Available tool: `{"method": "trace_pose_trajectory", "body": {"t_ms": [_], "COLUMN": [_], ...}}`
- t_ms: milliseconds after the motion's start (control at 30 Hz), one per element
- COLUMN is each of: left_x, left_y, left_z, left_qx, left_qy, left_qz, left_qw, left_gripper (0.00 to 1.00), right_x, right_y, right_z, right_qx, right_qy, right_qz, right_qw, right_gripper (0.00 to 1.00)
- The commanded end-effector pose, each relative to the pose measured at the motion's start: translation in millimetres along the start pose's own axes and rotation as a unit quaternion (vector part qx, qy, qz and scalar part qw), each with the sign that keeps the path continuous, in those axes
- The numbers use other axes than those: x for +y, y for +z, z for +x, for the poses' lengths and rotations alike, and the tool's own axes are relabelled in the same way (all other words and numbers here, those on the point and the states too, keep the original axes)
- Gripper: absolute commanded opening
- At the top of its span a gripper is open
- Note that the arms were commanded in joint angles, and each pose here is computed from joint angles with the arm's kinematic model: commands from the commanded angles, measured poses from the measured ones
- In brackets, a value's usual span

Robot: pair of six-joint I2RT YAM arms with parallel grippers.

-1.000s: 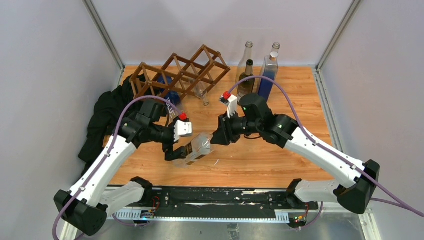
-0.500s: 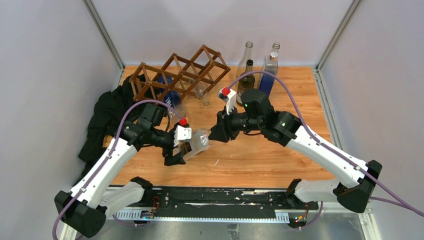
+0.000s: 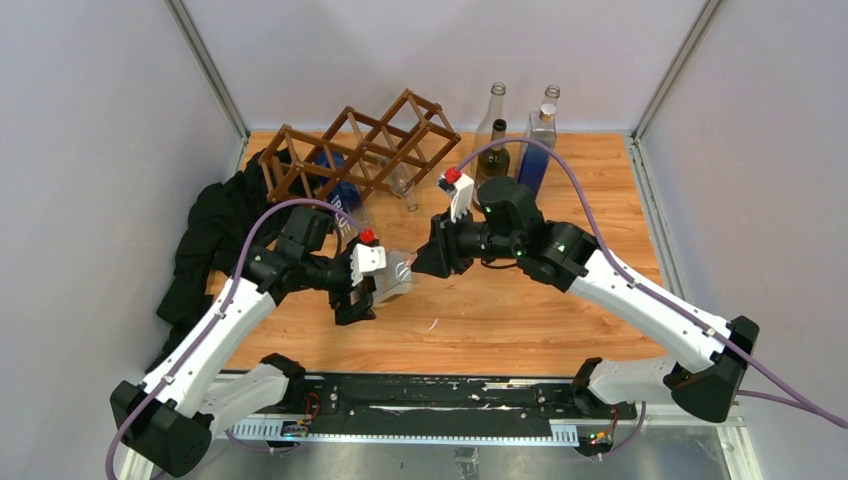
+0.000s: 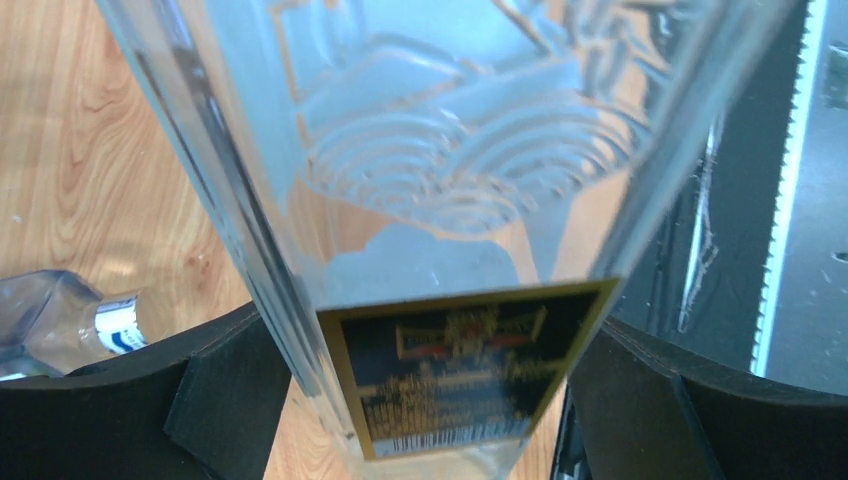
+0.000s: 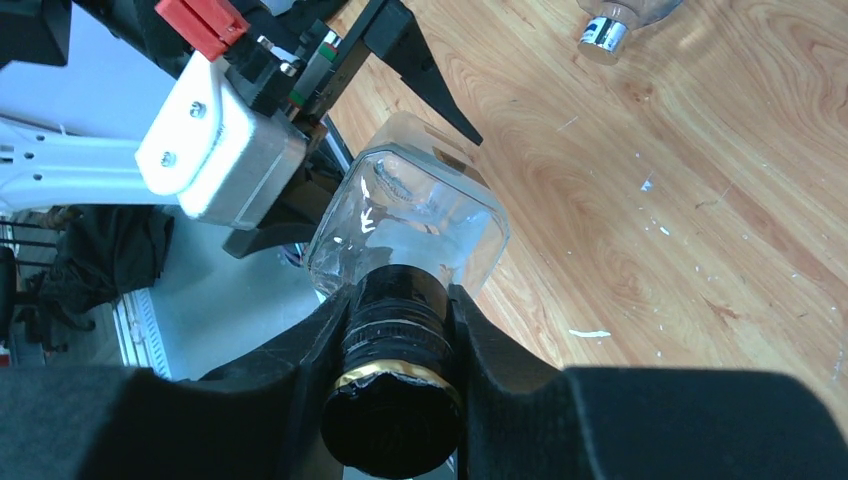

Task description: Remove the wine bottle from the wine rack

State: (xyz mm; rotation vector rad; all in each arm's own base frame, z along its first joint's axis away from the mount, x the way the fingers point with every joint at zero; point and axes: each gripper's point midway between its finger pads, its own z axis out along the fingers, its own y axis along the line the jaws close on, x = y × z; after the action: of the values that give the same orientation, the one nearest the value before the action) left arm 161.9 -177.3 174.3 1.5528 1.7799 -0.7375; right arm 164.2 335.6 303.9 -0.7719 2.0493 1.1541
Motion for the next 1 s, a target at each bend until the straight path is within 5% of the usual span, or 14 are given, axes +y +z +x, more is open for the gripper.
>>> {"method": "trace_pose_trajectory", "body": {"t_ms": [0,100,200,300,333,433,567,967], "left_x": [20,25,25,24,24,22,25,27], "left_y": [2,3,5,5,4,2,-1,-20], "left_z": [-2,5,7,5,3,-6,-25,-78], "left_qx": [-0.004,0.01,0.015,0.006,0.0,-0.02,-0.058,-0.168], "left_qy": [0.0,0.0,-0.006,-0.009,-0.01,-0.008,-0.032,-0.126], "left_qz": [-0.057,-0.066,-0.065,-0.067,-0.071,-0.071,-0.081,-0.046], "left_qw": [0.998,0.998,0.998,0.998,0.997,0.997,0.995,0.977], "left_gripper": [0.99,0.82,0.51,0.06,0.0,0.0,0.0,0.0], "right_x": [45,42,42,39,38,31,25,9], "right_y": [-7,-7,-8,-10,-12,-14,-21,-54], "right_z": [-54,-51,-47,-41,-40,-32,-27,-23], "right_qx": [-0.097,-0.094,-0.091,-0.093,-0.096,-0.098,-0.106,-0.143], "right_qy": [-0.001,0.005,0.013,0.017,0.018,0.018,0.013,-0.005], "right_qz": [-0.064,-0.055,-0.055,-0.053,-0.052,-0.04,-0.027,0.013], "right_qw": [0.993,0.994,0.994,0.994,0.994,0.994,0.994,0.99], "right_gripper": [0.0,0.0,0.01,0.28,0.4,0.7,0.85,0.95]}}
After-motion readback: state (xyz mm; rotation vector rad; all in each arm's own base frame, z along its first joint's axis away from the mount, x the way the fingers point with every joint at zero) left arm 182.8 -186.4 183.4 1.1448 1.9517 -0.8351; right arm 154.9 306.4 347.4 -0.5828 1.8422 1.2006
